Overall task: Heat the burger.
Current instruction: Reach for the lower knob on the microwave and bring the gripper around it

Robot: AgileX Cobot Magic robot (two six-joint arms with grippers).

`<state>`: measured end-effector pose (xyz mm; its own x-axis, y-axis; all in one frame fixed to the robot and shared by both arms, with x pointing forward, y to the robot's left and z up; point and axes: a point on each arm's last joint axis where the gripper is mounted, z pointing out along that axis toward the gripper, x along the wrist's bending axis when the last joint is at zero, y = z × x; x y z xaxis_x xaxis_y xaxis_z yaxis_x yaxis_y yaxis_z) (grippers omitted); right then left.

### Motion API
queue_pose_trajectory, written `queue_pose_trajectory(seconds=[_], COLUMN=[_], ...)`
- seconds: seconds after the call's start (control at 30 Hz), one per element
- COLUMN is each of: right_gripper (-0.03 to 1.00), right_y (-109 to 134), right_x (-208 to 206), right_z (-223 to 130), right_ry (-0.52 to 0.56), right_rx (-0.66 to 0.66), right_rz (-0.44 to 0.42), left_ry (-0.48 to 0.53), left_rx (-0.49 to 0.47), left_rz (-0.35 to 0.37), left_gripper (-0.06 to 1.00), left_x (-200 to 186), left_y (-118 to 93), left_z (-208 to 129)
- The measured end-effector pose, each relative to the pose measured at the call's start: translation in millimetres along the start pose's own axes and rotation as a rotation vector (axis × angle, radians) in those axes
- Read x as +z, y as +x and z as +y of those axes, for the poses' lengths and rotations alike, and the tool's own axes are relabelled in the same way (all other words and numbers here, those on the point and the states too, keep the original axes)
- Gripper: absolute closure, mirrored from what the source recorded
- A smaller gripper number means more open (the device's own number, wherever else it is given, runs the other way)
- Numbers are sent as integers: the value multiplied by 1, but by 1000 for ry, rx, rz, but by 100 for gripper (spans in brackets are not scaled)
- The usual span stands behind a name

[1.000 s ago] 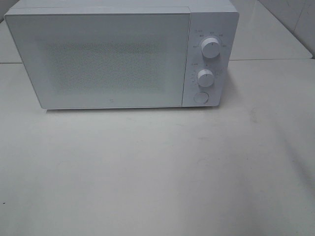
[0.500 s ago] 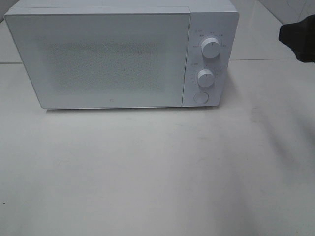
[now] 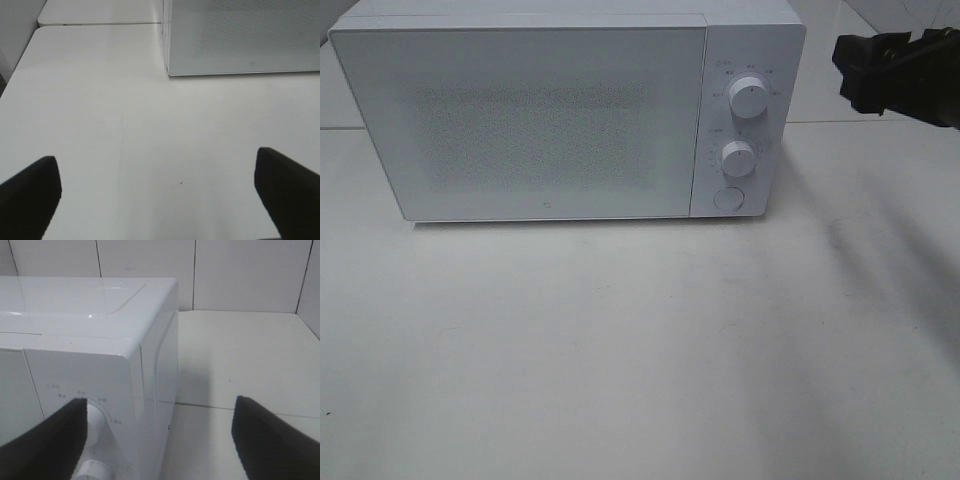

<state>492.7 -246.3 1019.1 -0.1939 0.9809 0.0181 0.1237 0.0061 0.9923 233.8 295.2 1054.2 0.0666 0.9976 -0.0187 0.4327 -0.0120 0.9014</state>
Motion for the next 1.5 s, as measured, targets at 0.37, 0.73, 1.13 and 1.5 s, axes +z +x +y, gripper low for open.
queue_pose_trajectory(seconds=[0.37, 0.73, 1.13, 1.5], right_gripper=[20, 20, 20, 20], right_y=[29, 63, 84, 91], right_x=[8, 15, 11, 27], right_z=[-36, -74, -105, -112], right_ry=[-66, -17, 96, 105], right_rx=[-50, -75, -63, -45], right_rz=[-90, -77, -100, -132], left_ry=[0, 0, 0, 0], left_rx=[0, 0, 0, 0], left_rz=[0, 0, 0, 0], left_gripper=[-5, -5, -5, -5], left_x=[0, 0, 0, 0], left_y=[0, 0, 0, 0], left_z=[0, 0, 0, 0])
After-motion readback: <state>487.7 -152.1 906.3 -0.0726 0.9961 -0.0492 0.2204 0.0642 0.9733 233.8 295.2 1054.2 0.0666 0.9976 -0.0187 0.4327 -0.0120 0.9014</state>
